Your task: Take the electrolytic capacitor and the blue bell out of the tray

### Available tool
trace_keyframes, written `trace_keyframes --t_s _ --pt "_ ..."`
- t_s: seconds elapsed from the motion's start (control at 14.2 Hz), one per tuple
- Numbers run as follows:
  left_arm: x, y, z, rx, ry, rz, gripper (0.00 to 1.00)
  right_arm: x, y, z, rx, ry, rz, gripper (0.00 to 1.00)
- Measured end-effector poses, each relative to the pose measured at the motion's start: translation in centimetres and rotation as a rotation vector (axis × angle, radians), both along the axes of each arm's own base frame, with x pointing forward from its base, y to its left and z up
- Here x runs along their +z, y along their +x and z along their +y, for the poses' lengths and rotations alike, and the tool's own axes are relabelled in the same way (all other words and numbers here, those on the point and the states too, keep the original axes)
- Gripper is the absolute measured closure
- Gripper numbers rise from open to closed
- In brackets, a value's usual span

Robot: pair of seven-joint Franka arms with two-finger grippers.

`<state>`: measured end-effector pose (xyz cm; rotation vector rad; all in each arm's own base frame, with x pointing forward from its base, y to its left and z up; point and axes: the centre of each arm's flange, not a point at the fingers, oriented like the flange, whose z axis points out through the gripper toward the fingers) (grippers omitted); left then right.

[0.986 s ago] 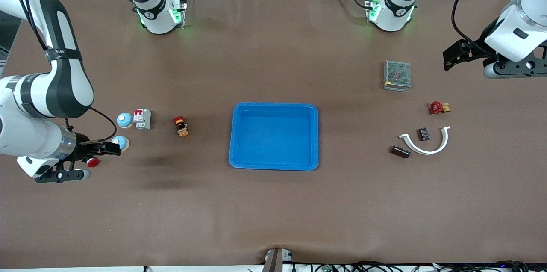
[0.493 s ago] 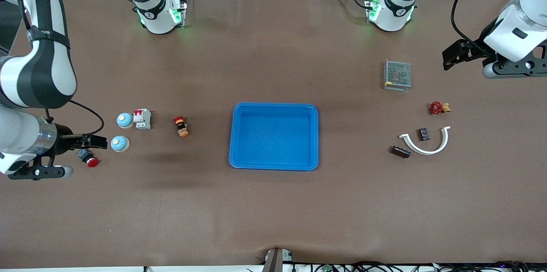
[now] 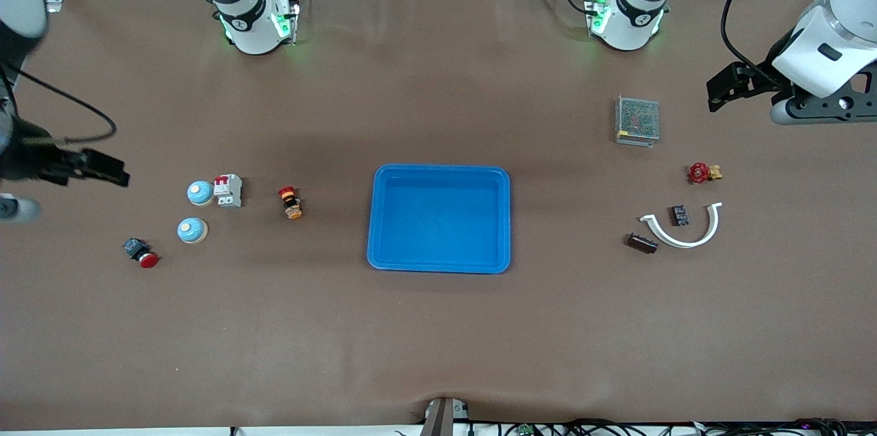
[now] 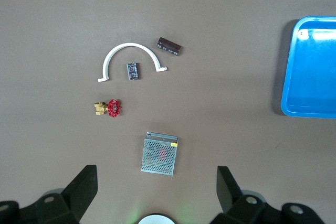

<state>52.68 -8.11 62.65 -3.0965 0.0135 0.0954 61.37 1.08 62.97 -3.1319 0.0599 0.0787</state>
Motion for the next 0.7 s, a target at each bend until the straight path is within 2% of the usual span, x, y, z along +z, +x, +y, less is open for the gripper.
trace_keyframes --t_s 0.21,0.7 --pt "0.3 -0.4 -0.2 -0.003 0.002 -0.001 0.00 3.0 -3.0 -0.2 -0.001 0.006 -0.023 0.00" --pt "-0.1 -1.6 -0.3 -0.003 0.013 0.012 0.00 5.8 -8.7 -0.7 -0.006 0.014 -0.045 0.00"
